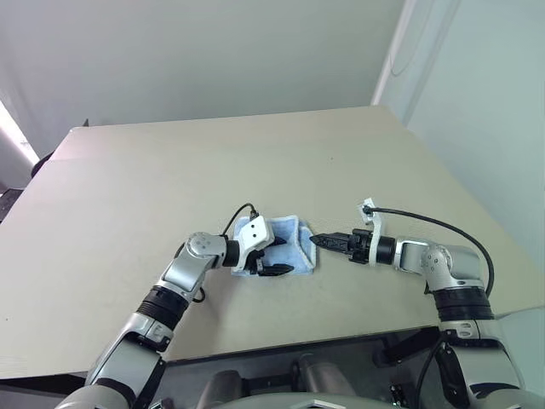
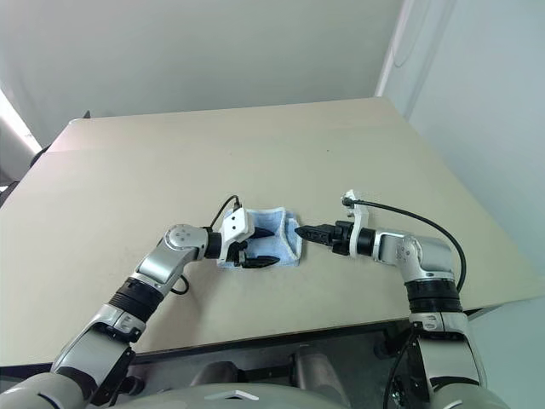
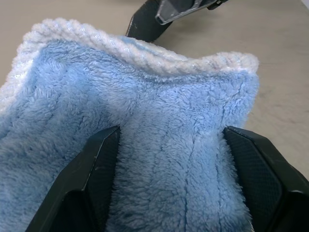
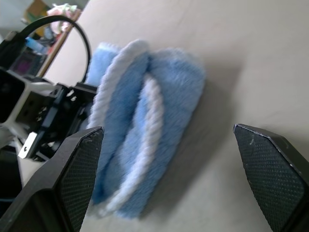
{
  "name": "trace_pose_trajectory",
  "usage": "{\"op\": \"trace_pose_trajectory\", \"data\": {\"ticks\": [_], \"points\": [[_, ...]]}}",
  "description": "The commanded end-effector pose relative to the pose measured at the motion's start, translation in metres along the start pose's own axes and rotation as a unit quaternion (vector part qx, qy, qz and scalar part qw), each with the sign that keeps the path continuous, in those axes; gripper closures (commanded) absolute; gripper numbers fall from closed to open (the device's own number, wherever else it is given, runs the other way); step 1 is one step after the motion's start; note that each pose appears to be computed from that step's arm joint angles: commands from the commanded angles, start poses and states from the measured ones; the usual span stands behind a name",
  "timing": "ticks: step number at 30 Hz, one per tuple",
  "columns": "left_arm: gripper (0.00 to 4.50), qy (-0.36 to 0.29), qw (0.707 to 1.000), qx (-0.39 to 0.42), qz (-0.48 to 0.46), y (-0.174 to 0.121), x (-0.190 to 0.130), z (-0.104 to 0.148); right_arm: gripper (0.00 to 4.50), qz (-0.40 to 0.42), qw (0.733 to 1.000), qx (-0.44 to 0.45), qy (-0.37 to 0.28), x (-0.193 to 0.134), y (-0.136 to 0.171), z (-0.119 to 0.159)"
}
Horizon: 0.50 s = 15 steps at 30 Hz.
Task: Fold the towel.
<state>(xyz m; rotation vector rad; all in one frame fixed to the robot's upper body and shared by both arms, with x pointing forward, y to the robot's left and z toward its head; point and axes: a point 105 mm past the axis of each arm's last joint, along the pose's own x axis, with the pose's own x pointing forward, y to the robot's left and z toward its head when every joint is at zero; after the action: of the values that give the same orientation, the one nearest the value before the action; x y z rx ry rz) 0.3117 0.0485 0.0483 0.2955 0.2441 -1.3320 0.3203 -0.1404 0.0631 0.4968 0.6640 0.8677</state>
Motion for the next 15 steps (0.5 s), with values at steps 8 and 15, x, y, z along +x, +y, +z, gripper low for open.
{"op": "trace_pose_trajectory", "data": {"ticks": [8, 15], "points": [[0.98, -0.103, 0.993, 0.053, 0.015, 0.002, -0.035, 0.052, 0.00, 0.040, 0.993, 0.086, 0.067, 0.003, 0.013, -0.005], [0.98, -0.066, 0.996, 0.052, 0.039, 0.002, -0.047, 0.034, 0.00, 0.091, 0.976, 0.175, 0.087, 0.015, 0.031, -0.002]]}}
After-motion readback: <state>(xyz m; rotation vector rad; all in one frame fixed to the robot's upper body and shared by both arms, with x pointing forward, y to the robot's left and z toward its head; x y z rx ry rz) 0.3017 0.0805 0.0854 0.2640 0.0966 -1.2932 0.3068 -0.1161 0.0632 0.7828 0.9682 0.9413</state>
